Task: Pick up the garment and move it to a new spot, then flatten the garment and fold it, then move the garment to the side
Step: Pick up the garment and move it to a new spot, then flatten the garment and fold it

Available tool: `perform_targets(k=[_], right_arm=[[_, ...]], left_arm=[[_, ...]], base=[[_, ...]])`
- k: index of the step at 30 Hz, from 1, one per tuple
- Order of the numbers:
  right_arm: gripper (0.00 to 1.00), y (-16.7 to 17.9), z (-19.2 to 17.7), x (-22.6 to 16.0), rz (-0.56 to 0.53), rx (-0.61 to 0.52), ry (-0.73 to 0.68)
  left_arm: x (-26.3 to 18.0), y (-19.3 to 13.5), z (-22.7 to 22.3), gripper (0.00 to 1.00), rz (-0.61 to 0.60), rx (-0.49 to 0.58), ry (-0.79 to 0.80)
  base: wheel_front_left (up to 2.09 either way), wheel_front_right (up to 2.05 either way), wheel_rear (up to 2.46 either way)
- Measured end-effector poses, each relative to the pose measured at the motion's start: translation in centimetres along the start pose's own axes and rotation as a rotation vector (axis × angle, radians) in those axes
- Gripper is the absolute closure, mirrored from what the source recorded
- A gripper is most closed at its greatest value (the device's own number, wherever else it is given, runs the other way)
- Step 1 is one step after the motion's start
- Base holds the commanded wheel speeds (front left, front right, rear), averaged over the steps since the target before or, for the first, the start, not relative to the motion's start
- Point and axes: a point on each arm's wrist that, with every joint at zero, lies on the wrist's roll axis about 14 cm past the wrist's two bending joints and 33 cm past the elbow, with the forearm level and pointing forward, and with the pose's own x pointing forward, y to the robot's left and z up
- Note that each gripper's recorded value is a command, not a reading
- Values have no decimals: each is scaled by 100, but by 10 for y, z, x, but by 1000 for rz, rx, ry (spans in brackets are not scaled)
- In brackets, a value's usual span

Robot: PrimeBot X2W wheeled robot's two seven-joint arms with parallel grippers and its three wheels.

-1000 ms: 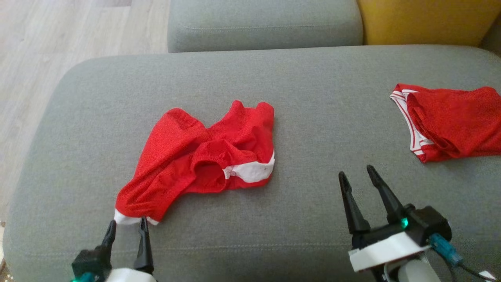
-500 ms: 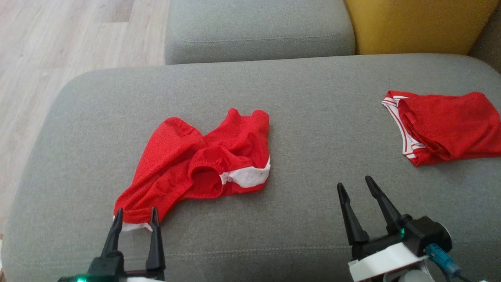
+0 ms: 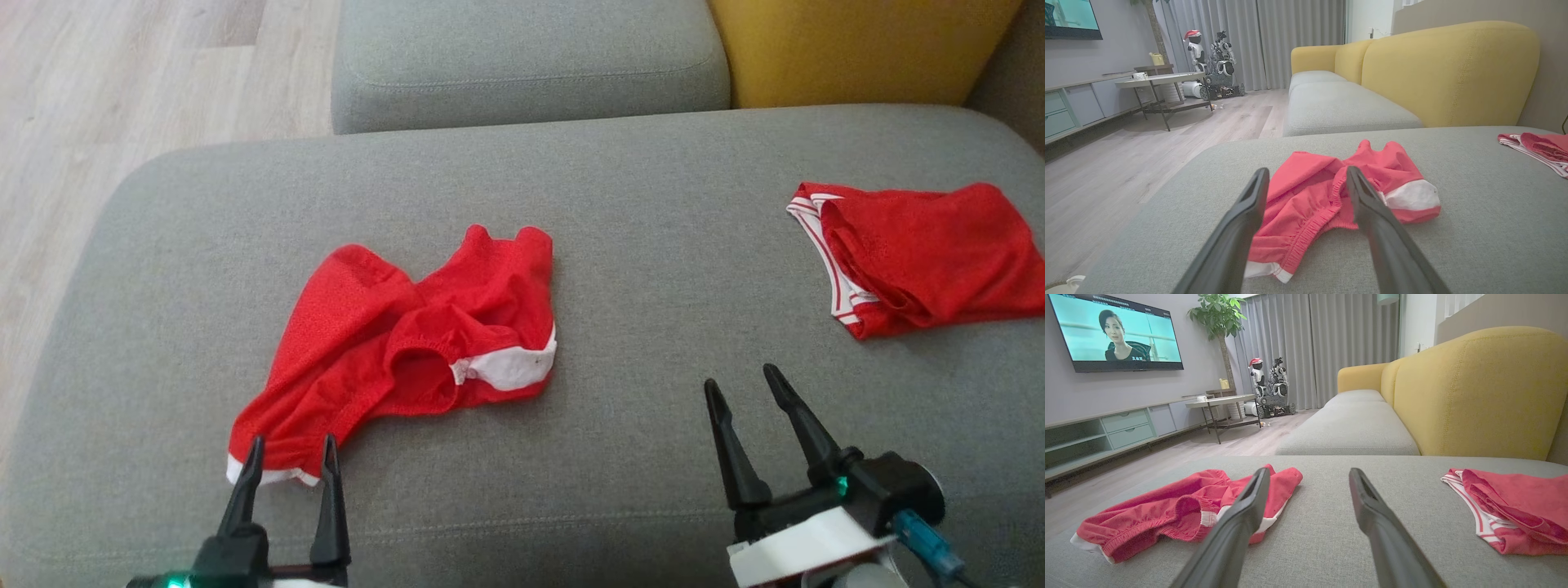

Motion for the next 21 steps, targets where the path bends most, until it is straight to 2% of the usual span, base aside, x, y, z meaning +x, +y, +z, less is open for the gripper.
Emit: perform_targets(k=[21], right_arm=[[0,2,-1,-4,2,1,4]], left_arm=[[-3,-3,-15,0,-31,17,44]], base=[[0,0,0]])
